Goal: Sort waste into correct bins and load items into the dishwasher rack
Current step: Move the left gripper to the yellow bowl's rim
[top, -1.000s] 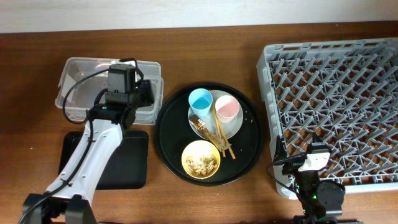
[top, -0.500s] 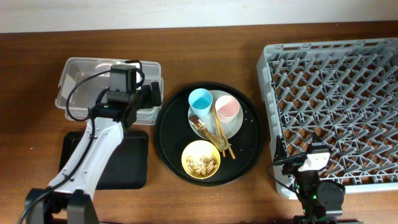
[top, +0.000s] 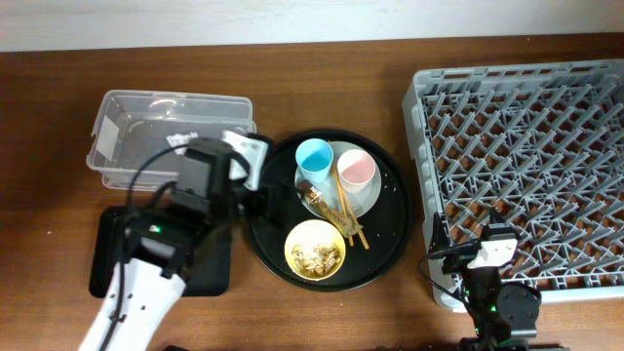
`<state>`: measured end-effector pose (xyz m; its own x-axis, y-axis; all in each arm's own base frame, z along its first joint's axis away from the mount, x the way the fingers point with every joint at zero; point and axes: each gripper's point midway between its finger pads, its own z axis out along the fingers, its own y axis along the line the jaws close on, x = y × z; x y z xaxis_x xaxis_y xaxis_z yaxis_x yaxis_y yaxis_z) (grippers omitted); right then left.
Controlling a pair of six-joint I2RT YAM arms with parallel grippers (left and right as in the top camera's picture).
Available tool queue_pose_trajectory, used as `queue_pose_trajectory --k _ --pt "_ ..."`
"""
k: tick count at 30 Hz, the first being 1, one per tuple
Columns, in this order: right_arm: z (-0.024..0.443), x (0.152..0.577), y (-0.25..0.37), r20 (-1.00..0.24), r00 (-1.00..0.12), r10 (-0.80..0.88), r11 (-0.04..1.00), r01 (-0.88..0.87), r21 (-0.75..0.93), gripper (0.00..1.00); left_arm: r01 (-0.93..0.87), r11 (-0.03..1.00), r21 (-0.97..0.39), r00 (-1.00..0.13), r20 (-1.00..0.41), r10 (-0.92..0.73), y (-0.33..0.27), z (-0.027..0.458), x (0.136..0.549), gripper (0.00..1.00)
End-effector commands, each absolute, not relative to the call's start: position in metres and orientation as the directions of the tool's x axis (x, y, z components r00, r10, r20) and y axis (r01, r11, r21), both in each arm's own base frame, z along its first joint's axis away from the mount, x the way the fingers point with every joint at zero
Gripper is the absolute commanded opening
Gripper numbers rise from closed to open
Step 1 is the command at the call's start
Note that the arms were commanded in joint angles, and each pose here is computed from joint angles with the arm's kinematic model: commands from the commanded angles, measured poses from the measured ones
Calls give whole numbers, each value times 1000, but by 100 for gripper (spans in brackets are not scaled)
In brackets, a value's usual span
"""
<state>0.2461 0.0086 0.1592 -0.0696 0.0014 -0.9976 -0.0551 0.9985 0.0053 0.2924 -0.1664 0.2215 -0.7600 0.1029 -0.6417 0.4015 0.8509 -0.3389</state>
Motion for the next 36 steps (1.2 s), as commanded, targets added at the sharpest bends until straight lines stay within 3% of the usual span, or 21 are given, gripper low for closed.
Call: queue_pose_trajectory --k 1,13,26,36 --pt "157 246 9 -997 -73 6 998 -56 10 98 507 746 -432 -776 -605 178 -219 225 253 100" --pt "157 246 9 -997 -73 6 998 -56 10 98 629 692 -355 -732 -570 373 -274 198 208 100" --pt "157 246 9 -997 -73 6 998 -56 10 98 576 734 -359 -794 -461 397 -281 159 213 100" --pt "157 246 9 -997 -73 6 998 -56 10 98 567 727 -388 -806 -445 391 -286 159 208 100"
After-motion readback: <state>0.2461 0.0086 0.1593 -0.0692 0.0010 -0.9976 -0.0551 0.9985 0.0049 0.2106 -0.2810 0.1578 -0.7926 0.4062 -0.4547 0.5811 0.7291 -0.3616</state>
